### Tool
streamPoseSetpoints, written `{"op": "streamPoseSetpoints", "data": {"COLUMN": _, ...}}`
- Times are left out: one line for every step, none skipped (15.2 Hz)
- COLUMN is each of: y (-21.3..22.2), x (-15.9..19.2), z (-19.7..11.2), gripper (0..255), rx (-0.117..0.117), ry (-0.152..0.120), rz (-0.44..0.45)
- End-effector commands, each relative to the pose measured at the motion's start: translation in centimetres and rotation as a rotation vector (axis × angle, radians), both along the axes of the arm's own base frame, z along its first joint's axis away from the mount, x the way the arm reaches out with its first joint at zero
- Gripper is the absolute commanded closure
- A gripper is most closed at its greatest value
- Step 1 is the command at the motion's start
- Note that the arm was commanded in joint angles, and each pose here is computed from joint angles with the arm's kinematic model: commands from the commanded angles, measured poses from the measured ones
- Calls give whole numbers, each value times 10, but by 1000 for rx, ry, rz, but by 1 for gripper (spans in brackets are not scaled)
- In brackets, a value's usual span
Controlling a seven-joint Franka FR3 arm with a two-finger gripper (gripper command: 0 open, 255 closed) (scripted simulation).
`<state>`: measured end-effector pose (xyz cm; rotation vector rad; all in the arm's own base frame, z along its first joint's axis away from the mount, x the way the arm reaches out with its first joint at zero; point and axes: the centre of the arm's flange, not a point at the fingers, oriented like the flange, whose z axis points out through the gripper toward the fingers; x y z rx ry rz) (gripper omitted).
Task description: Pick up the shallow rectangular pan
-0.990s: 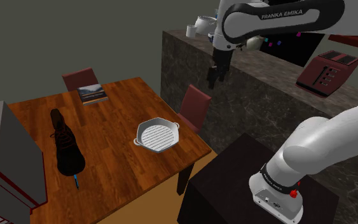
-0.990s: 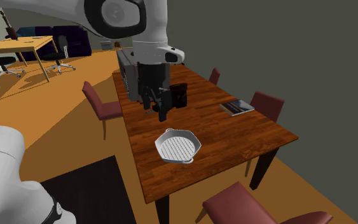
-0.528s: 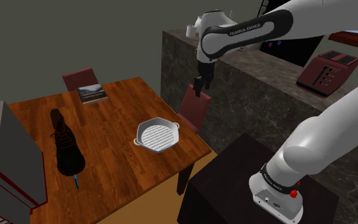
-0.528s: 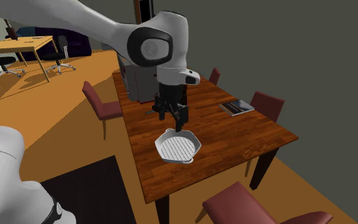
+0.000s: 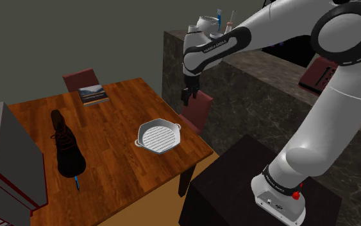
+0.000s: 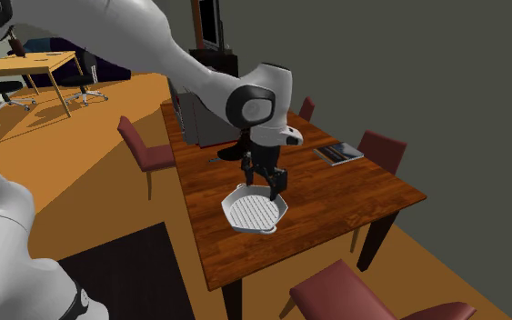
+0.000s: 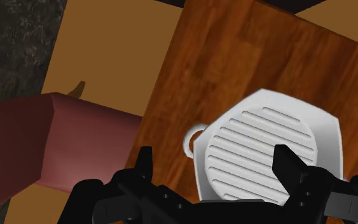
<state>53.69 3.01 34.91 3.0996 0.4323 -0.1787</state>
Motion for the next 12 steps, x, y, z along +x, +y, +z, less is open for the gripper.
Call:
{"op": "streamPoseSetpoints", "data": {"y": 2, "x": 16, "z": -21, "gripper": 0, "rx": 5, "ry": 8, "rz": 16}}
{"op": "streamPoseSetpoints", "data": {"y": 4, "x": 24, "z": -32, "gripper": 0, "rx": 7, "ry": 12, "rz": 24}}
{"op": "streamPoseSetpoints", "data": {"y": 7, "x": 32, "z": -43, "gripper": 0, "rx": 10, "ry": 16, "rz": 32}}
{"op": "streamPoseSetpoints", "data": {"y": 9, "x": 40, "z": -53, "gripper": 0, "rx": 12, "ry": 20, "rz": 40}}
{"op": "streamPoseSetpoints", "data": {"y": 12, "x": 48, "z": -64, "gripper": 0, "rx": 14, "ry": 24, "rz": 48}}
{"op": "streamPoseSetpoints", "data": {"y": 14, "x": 56, "z": -75, "gripper": 0, "rx": 17, "ry": 29, "rz": 56}}
{"op": "streamPoseSetpoints", "data": {"y": 17, "x": 64, "z": -86, "gripper": 0, "rx": 19, "ry": 33, "rz": 64}}
{"op": "streamPoseSetpoints", "data": {"y": 20, "x": 72, "z": -96, "gripper": 0, "rx": 21, "ry": 37, "rz": 72}}
{"op": "streamPoseSetpoints", "data": {"y": 23, "x": 79, "z": -107, "gripper": 0, "rx": 24, "ry": 41, "rz": 80}}
{"op": "streamPoseSetpoints", "data": {"y": 26, "x": 87, "z": -118, "gripper": 0, "rx": 26, "ry": 45, "rz": 88}}
{"op": "streamPoseSetpoints", "data": {"y": 29, "x": 94, "z": -129, "gripper": 0, "rx": 29, "ry": 49, "rz": 96}}
{"op": "streamPoseSetpoints", "data": {"y": 32, "x": 102, "z": -140, "gripper": 0, "rx": 31, "ry": 53, "rz": 104}}
